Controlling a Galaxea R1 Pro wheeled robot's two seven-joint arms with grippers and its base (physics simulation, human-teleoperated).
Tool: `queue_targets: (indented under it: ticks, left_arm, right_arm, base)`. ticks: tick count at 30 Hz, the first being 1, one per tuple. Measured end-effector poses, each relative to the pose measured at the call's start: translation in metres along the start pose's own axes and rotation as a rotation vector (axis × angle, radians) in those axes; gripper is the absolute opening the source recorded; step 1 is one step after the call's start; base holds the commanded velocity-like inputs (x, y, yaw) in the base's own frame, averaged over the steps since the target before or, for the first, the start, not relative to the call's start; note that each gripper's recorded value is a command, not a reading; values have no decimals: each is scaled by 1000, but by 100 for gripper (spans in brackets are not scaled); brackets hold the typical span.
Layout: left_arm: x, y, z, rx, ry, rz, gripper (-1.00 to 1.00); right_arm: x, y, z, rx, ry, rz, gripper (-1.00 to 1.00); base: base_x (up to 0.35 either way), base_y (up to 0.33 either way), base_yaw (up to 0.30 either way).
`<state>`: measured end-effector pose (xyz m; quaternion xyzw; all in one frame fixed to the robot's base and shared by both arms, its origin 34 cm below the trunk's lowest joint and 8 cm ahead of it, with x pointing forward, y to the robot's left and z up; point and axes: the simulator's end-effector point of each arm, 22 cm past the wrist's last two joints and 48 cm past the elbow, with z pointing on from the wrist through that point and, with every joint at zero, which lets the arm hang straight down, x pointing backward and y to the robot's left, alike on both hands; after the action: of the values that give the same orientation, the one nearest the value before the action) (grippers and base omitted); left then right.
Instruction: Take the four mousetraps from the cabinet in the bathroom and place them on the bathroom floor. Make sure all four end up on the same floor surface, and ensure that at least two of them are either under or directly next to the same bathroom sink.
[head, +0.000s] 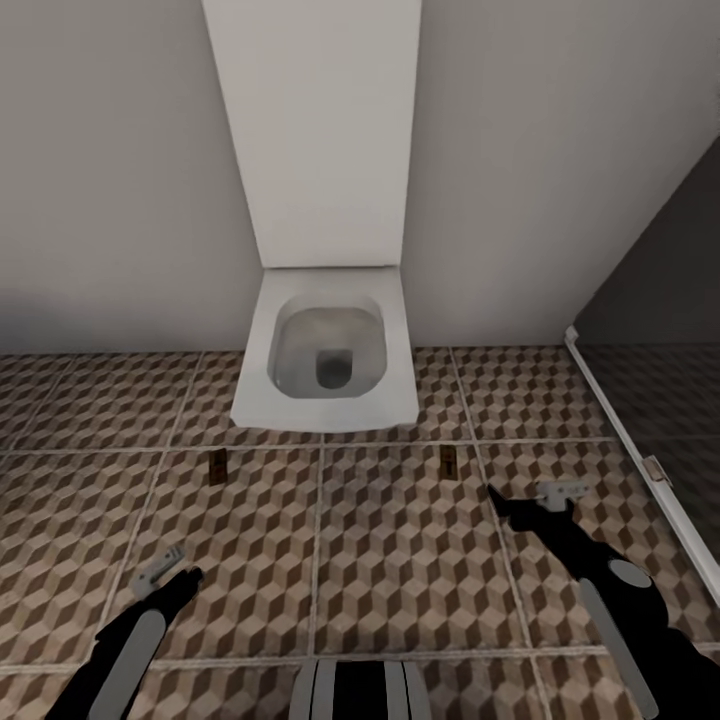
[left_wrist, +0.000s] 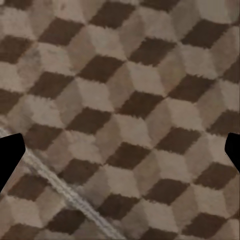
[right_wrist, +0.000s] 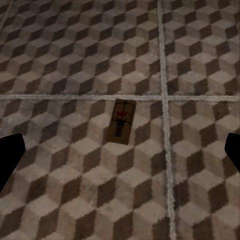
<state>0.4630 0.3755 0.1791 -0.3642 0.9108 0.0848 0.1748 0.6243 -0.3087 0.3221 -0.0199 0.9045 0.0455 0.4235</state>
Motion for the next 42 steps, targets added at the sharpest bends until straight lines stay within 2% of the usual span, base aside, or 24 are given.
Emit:
queue_targets:
  ticks: [7,14,16,20,21,25,34,42]
  left_arm:
    - [-10,-5,-5,19,-31,-24,100]
    - [-19,-21,-12,83,-50,-32,100]
    - [-21,-26,-14,104,-55,-34,100]
    - [-27,-34,-20,133,-64,-39,100]
    - [-28,-35,-21,136,-67,-40,100]
    - [-33,-41,-27,156,-76,-45,100]
    - [-37,-66,-46,204,-95,-49,100]
    - [-37,-84,-64,246,-98,-14,100]
  right_arm:
    - [-12,1,-11,-1,-23,-6,100]
    - [-23,2,-20,-1,-35,-5,100]
    - [-21,-2,-22,7,-12,3,100]
    - [-11,-16,-28,35,79,33,100]
    - [-13,-16,-29,35,76,34,100]
    - [-17,-22,-33,48,129,54,100]
    - [-65,-17,-45,39,77,53,100]
    - [-90,-12,-58,31,27,40,100]
  base:
    - [0,0,0]
    - [0,0,0]
    - [0,0,0]
    - [0,0,0]
    - [0,0,0]
    - [0,0,0]
    - [0,0,0]
    - [0,0,0]
